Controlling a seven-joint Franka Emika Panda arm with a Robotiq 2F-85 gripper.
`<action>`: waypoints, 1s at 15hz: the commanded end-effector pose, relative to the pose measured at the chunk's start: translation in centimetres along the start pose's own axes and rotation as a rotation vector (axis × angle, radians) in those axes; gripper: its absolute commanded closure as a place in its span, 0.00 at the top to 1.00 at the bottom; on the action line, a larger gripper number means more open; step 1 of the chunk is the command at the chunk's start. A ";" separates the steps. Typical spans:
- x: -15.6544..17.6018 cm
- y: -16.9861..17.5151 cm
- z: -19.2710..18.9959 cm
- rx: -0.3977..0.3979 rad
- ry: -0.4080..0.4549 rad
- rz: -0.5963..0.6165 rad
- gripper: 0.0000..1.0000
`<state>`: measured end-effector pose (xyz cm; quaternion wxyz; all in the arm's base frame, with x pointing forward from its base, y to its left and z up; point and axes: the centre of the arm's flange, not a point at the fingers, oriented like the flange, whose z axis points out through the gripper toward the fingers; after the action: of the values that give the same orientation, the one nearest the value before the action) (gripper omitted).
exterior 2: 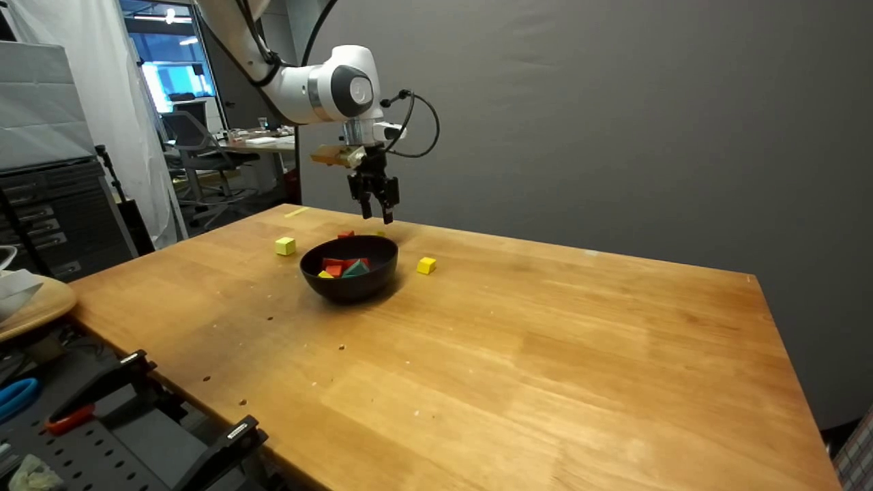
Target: Remove the cubes from the bowl
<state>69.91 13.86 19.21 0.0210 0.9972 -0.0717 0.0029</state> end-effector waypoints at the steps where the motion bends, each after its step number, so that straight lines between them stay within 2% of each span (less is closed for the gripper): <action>1: -1.9 2.0 -5.3 0.017 -0.048 0.013 1.00; 4: -4.7 5.4 -8.0 0.026 -0.057 0.101 1.00; 8: -9.4 10.0 -7.9 0.113 -0.148 0.256 1.00; 9: -10.3 10.9 -7.5 0.139 -0.179 0.287 0.84; 10: -11.1 11.6 -7.2 0.161 -0.204 0.319 0.72; 11: -12.0 12.1 -6.5 0.175 -0.226 0.348 0.66; 12: -12.8 12.6 -6.0 0.190 -0.249 0.375 0.62; 13: -13.3 12.9 -5.2 0.207 -0.268 0.401 0.68; 15: -14.2 13.4 -3.7 0.221 -0.284 0.457 0.70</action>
<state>56.67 3.35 23.92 -0.0763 0.9528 -0.2652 -0.1267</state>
